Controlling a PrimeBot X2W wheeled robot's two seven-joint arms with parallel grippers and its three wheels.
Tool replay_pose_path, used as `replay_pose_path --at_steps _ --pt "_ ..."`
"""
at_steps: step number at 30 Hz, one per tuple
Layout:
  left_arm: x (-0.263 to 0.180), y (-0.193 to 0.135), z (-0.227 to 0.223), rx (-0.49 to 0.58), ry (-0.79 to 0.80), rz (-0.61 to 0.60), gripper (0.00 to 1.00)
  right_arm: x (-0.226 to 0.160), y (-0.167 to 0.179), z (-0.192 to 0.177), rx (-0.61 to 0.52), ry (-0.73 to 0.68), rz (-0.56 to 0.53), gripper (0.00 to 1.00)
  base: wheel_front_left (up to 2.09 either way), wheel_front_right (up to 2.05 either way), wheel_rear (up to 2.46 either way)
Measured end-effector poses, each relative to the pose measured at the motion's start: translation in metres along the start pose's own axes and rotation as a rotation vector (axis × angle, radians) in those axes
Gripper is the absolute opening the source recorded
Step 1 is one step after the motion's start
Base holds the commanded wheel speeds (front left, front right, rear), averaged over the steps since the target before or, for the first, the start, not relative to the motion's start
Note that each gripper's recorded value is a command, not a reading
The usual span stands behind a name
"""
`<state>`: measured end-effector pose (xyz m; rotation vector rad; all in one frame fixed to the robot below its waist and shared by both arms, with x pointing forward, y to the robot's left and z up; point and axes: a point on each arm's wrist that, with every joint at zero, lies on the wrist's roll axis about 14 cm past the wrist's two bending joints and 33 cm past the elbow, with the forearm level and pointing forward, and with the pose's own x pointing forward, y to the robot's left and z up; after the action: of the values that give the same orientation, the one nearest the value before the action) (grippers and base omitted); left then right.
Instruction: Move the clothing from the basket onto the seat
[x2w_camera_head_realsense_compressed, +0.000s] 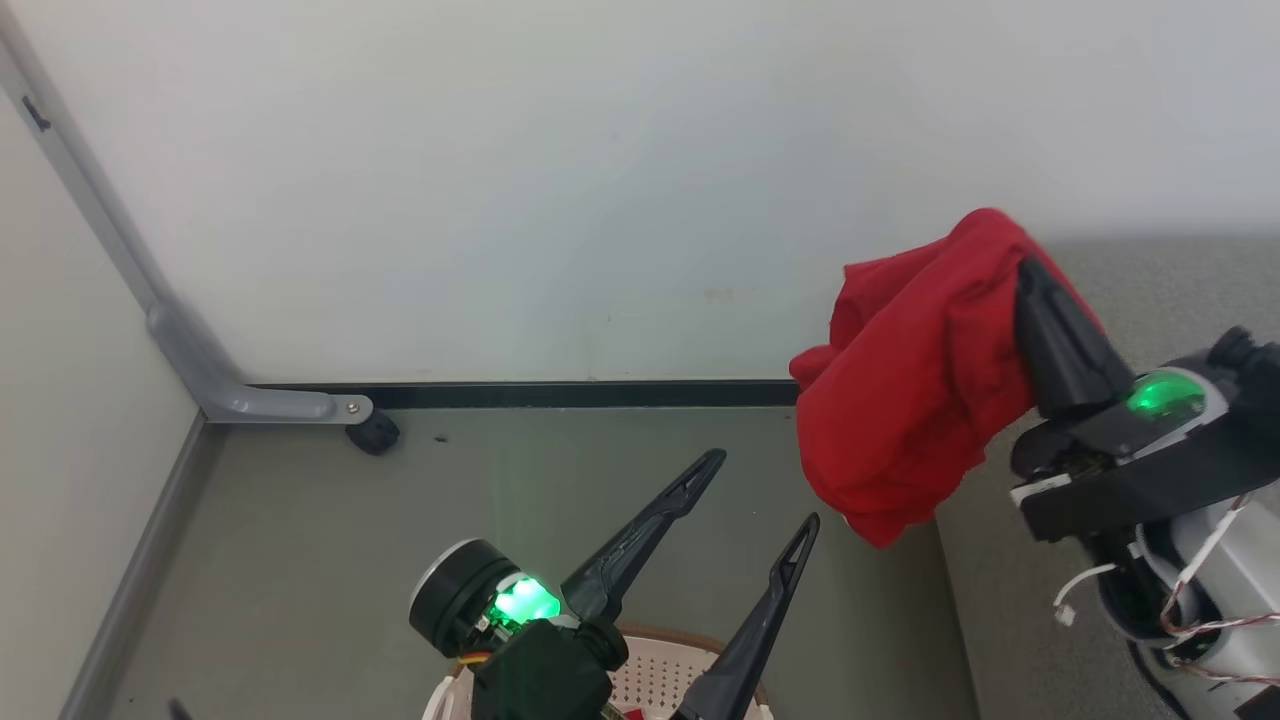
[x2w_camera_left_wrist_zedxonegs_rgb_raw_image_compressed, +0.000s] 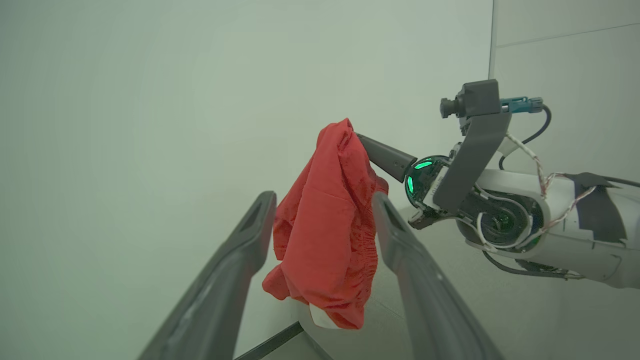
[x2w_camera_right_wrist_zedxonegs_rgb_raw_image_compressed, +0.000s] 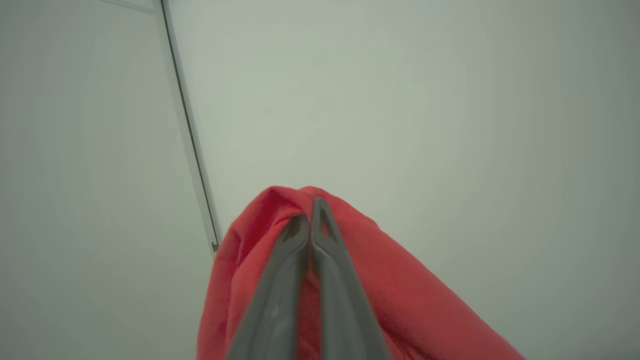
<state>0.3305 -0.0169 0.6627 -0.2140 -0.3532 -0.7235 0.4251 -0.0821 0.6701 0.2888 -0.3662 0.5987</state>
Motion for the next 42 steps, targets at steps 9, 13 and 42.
replay_pose_path --at_steps 9,13,42 --pt "-0.002 -0.001 -0.035 -0.027 0.102 -0.018 1.0 -0.023 -0.071 0.028 -0.145 -0.038 -0.21 0.0 0.0 0.0 0.0" --pt "-0.004 -0.002 -0.054 -0.05 0.154 -0.024 1.0 -0.04 -0.094 0.028 -0.183 -0.026 -0.295 0.0 0.0 0.0 0.0" --pt "0.026 -0.006 -0.163 -0.15 0.341 -0.227 1.0 -0.124 -0.248 0.029 -0.377 0.018 -0.793 0.0 0.0 0.0 0.0"
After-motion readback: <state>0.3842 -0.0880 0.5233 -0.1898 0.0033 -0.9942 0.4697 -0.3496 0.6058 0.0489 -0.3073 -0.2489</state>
